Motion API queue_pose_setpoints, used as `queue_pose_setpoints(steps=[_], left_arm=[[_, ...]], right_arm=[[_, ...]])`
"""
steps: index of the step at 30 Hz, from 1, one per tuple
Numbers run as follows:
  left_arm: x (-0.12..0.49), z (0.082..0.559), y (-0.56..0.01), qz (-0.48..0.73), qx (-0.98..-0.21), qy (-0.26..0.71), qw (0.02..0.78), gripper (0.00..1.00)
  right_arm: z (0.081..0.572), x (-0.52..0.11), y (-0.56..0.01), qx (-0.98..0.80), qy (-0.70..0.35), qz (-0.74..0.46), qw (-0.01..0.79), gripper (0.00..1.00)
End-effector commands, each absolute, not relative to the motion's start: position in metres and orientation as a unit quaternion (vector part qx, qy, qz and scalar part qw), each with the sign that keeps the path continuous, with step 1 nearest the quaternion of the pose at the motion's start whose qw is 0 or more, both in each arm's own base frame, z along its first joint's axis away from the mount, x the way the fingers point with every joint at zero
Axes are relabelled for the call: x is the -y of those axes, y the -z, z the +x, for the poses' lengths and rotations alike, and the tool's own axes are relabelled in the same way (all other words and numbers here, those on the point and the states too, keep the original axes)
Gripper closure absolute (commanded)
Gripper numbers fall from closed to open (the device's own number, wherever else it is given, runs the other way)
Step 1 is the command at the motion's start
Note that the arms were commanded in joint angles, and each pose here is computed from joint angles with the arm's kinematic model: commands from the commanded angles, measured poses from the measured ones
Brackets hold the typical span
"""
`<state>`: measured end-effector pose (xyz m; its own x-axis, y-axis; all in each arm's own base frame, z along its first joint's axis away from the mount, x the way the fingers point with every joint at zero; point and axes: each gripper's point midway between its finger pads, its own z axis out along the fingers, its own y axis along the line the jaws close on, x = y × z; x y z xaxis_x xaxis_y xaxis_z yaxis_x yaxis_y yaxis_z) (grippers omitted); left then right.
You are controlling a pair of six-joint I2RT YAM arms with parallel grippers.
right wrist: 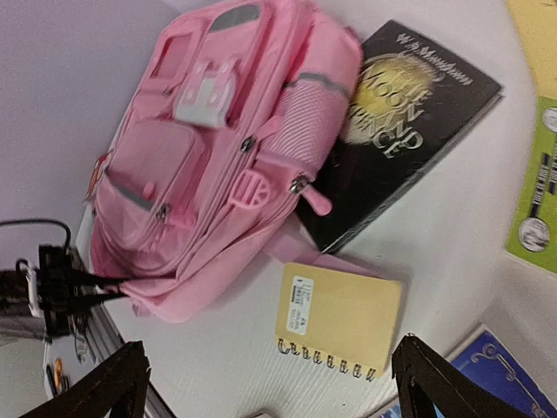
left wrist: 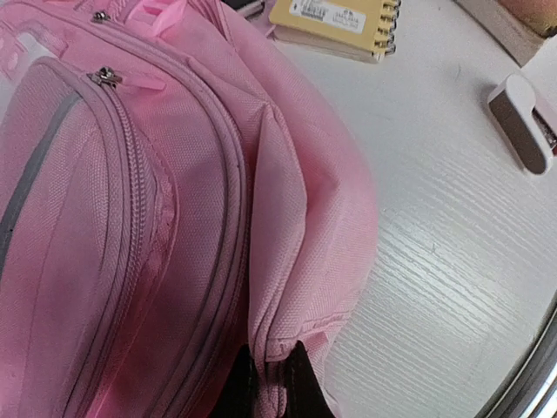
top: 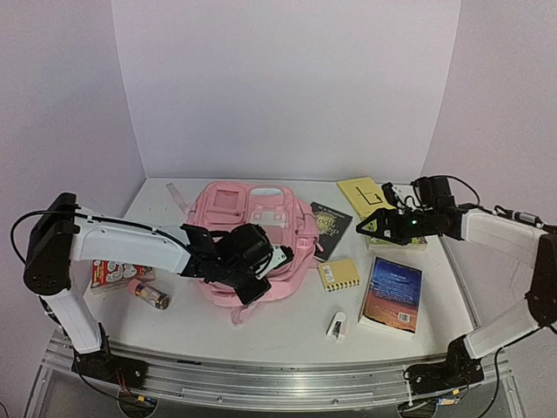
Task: Pack the student bag
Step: Pick up the student bag at the center of the board, then unzip the student bag at the center of the board.
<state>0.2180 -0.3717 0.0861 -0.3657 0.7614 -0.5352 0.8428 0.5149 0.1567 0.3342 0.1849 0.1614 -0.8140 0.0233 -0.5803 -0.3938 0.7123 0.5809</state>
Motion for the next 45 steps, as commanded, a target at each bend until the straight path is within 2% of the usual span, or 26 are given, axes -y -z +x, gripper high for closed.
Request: queue_pose_setpoints(steps=[1, 3, 9, 17, 27, 35, 45], left_arm=[[0.379, 0.232, -0.182, 0.477, -0.777, 0.096, 0.401, 1.00], [0.375, 0.231, -0.192, 0.479, -0.771, 0.097, 0.409, 1.00], [0.365, 0.227, -0.214, 0.475, -0.760, 0.101, 0.432, 1.00], [0.363, 0.227, -0.230, 0.458, -0.757, 0.117, 0.450, 1.00], [0.360, 0.224, -0.256, 0.433, -0.750, 0.147, 0.477, 1.00], [0.359, 0.227, -0.255, 0.422, -0.758, 0.143, 0.477, 1.00], [0.358, 0.234, -0.260, 0.404, -0.764, 0.134, 0.485, 1.00]], right_arm=[[0.319, -0.230, -0.181, -0.815, -0.452, -0.264, 0.248, 0.07], [0.321, -0.241, -0.173, -0.811, -0.466, -0.279, 0.217, 0.08], [0.346, -0.259, -0.158, -0.792, -0.490, -0.306, 0.198, 0.08], [0.374, -0.279, -0.140, -0.771, -0.554, -0.278, 0.142, 0.13], [0.380, -0.296, -0.121, -0.747, -0.609, -0.251, 0.086, 0.16], [0.389, -0.309, -0.120, -0.727, -0.634, -0.248, 0.091, 0.18], [0.394, -0.315, -0.125, -0.700, -0.667, -0.241, 0.089, 0.28]])
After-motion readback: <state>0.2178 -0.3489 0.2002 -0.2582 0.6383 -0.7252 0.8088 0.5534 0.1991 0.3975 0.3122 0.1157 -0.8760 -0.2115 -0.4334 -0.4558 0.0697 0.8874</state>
